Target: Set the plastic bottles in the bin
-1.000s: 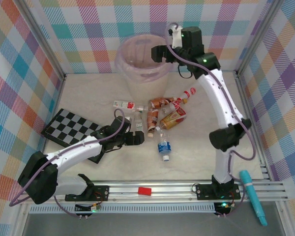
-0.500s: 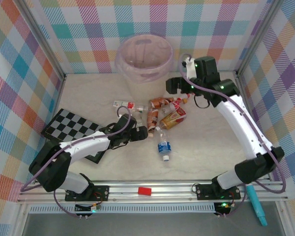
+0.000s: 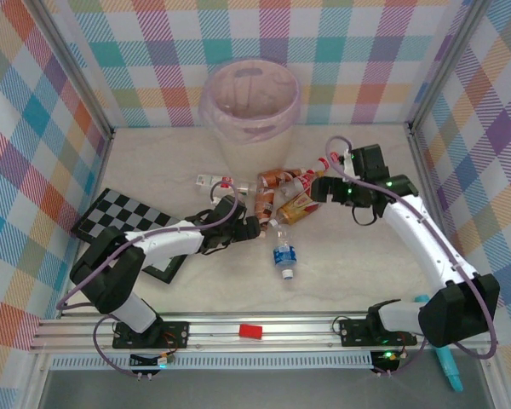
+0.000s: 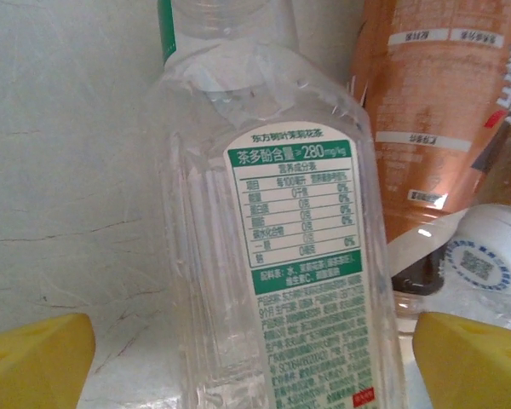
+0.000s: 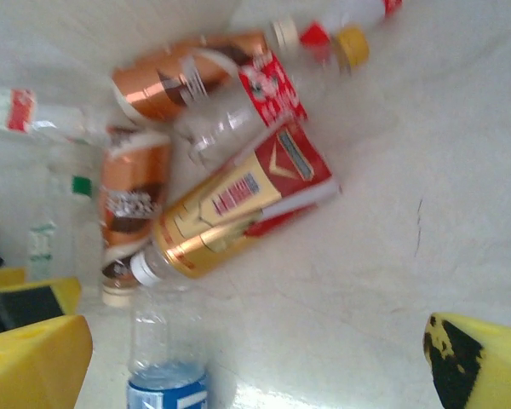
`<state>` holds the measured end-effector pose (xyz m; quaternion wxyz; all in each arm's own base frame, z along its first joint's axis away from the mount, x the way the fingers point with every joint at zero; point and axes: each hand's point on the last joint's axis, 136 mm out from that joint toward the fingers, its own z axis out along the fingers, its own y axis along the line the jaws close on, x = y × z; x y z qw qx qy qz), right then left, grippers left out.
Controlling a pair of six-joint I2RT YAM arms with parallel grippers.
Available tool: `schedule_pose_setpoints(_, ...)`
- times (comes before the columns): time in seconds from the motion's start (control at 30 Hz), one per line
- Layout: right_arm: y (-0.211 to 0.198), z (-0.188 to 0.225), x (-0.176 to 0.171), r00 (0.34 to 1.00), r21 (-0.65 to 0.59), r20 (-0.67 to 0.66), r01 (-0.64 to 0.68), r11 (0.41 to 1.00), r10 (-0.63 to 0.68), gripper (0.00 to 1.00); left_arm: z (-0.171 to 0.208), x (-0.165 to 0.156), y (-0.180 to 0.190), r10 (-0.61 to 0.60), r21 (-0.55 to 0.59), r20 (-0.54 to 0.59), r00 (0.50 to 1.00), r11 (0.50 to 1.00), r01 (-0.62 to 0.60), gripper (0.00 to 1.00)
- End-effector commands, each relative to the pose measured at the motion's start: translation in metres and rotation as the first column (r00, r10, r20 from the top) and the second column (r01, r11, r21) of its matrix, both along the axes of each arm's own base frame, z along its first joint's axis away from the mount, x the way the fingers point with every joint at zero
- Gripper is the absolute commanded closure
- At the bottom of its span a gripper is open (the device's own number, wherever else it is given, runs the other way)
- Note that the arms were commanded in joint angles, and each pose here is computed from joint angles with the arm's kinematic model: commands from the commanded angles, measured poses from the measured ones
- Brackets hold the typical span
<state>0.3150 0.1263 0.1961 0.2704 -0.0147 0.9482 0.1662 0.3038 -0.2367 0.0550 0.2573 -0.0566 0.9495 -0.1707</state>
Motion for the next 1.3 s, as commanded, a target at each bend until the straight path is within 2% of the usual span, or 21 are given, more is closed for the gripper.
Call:
schedule_pose_setpoints(0.0,0.013,-0.003,-0.007,0.999,0.087,0.028,-0.039,0.995,0.037,0.0,0.003,0.007,-0.006,0.008,0.001,0.025,1.0,1.0,-0.008,0.09)
schedule_pose_setpoints(0.17,0.021,-0.021,-0.019,0.998,0.171,0.043,-0.057,0.984,0.051,0.0,-0.003,0.007,-0.006,0.009,0.015,0.016,1.0,1.0,-0.01,0.17)
schedule_pose_setpoints(0.43,0.021,-0.062,-0.027,0.999,0.192,0.018,-0.038,0.981,0.035,0.0,-0.005,0.009,-0.005,0.015,0.025,0.021,1.0,1.0,-0.015,0.3)
schedule_pose_setpoints(0.67,0.022,-0.094,-0.031,0.999,0.204,0.009,-0.043,0.978,0.042,0.03,0.01,0.008,0.004,0.021,0.049,0.05,0.999,0.998,-0.024,0.37)
schedule_pose_setpoints(0.97,0.02,-0.1,-0.032,0.999,0.2,0.009,-0.044,0.979,0.043,0.04,0.068,-0.009,0.035,0.038,0.065,0.146,0.989,0.997,-0.048,0.45)
schedule_pose_setpoints(1.27,0.022,-0.099,-0.032,0.999,0.213,0.001,-0.045,0.976,0.046,0.04,0.168,-0.028,0.072,0.028,0.094,0.297,0.954,0.994,-0.059,0.52)
